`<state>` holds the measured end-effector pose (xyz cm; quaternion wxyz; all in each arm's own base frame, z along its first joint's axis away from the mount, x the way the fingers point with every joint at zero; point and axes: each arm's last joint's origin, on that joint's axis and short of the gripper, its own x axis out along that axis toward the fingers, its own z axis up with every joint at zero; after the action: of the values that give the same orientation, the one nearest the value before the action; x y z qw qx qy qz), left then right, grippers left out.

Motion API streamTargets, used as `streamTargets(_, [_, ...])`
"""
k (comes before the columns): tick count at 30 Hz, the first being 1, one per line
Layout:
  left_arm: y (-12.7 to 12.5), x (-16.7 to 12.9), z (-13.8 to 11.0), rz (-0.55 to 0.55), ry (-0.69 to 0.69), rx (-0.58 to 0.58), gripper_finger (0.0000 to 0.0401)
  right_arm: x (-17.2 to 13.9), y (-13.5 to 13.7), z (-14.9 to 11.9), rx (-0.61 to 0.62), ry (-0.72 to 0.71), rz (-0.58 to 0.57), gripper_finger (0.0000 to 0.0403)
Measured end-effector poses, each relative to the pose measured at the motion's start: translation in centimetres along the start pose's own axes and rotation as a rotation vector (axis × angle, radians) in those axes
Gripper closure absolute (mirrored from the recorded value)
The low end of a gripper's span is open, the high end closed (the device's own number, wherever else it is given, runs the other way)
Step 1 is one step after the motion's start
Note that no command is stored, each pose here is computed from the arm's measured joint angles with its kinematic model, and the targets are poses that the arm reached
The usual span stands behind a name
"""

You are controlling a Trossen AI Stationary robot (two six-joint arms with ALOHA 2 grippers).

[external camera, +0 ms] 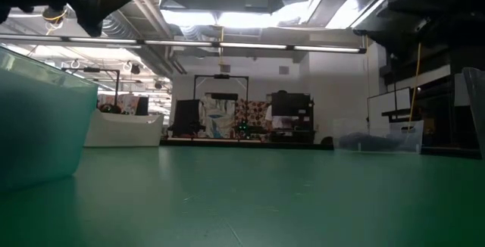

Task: Sort produce into baskets
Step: Return to Home Position

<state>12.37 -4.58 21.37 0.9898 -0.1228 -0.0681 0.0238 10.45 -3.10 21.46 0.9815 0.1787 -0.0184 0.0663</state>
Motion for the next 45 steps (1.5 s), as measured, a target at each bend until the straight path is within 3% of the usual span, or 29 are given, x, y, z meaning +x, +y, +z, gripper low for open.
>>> streamTargets(9, [0.3, -0.7, -2.0, -0.071, 0.018, -0.019, 0.0101, 1.0, 2.1, -1.8, -0.075, 0.049, -0.004, 0.0121])
streamTargets(14, [1.1, -1.2, -2.9, -0.06, 0.015, -0.021, 0.0101, 1.2, 2.3, -2.5, -0.087, 0.079, -0.1, 0.0121])
streamTargets(23, [2.1, -1.8, -2.6, 0.032, -0.001, 0.02, 0.0101, 1.2, 2.2, -2.9, -0.123, 0.11, -0.096, 0.0121])
streamTargets(30, [2.4, -2.6, -2.4, 0.019, 0.002, -0.009, 0.0101, 1.1, 1.1, -6.0, -0.082, 0.104, -0.095, 0.0121])
streamTargets(45, [3.1, -3.6, -2.6, 0.044, 0.021, -0.008, 0.0101, 1.0, 1.0, -6.1, -0.094, 0.114, -0.116, 0.0121])
